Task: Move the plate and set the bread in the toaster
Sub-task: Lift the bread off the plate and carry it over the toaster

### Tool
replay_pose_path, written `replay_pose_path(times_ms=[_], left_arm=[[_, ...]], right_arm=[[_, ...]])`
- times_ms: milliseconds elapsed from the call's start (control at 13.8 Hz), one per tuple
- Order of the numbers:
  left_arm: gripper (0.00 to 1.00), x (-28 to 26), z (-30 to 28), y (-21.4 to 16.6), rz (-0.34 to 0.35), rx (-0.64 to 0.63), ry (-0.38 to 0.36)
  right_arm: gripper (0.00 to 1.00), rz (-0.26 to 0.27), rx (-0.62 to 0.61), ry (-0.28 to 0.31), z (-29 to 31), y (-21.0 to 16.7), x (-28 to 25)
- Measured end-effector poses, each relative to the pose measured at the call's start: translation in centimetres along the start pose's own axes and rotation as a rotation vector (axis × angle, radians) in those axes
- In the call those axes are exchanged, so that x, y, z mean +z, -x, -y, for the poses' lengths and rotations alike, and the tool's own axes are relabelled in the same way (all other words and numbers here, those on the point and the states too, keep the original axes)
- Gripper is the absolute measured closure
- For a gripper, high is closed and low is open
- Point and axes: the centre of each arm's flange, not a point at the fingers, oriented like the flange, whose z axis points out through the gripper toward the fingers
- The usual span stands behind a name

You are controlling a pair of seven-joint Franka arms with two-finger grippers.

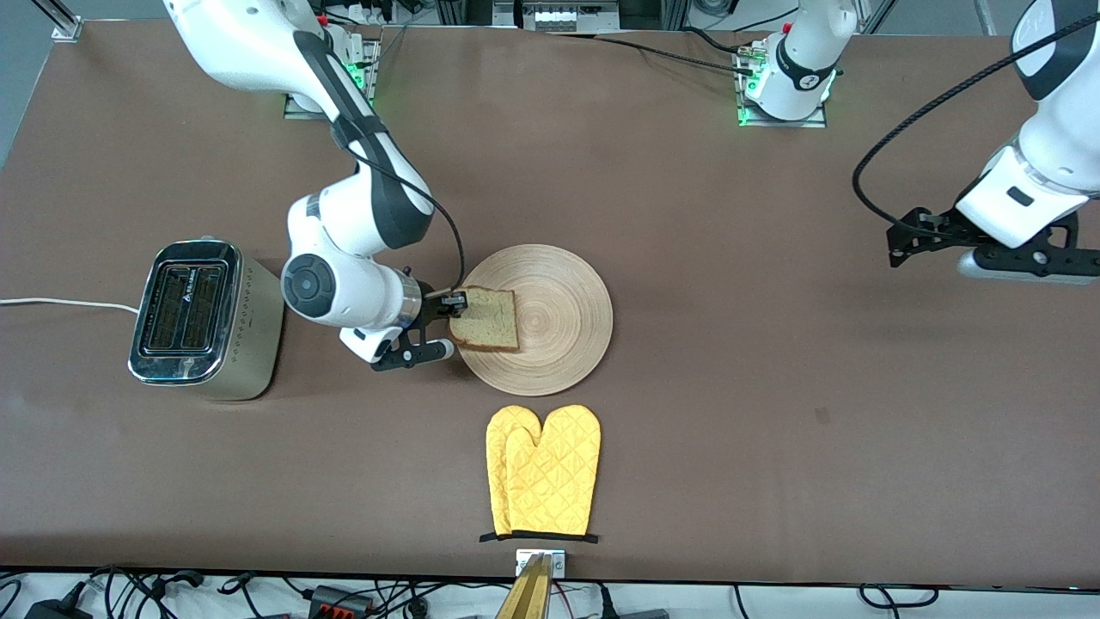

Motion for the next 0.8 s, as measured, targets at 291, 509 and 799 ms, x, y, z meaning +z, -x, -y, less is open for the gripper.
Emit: replay_pose_path(times_ms=[291, 509, 799], left_arm=[[0.00, -0.8, -0.2, 1.1, 0.059, 0.001, -0.002], [0.00, -1.5, -0.8, 1.2, 0.060, 0.011, -0.002], [0.00, -2.2, -1.8, 1.2, 0.056, 0.030, -0.001]], right_arm=[[0.92, 0.011, 0.075, 0.158, -7.8, 0.5, -10.1], [0.92, 0.041, 0.126, 0.333, -12.4, 2.1, -16.3], [0.92, 0.018, 0.141, 0.625, -14.6, 3.4, -21.9]])
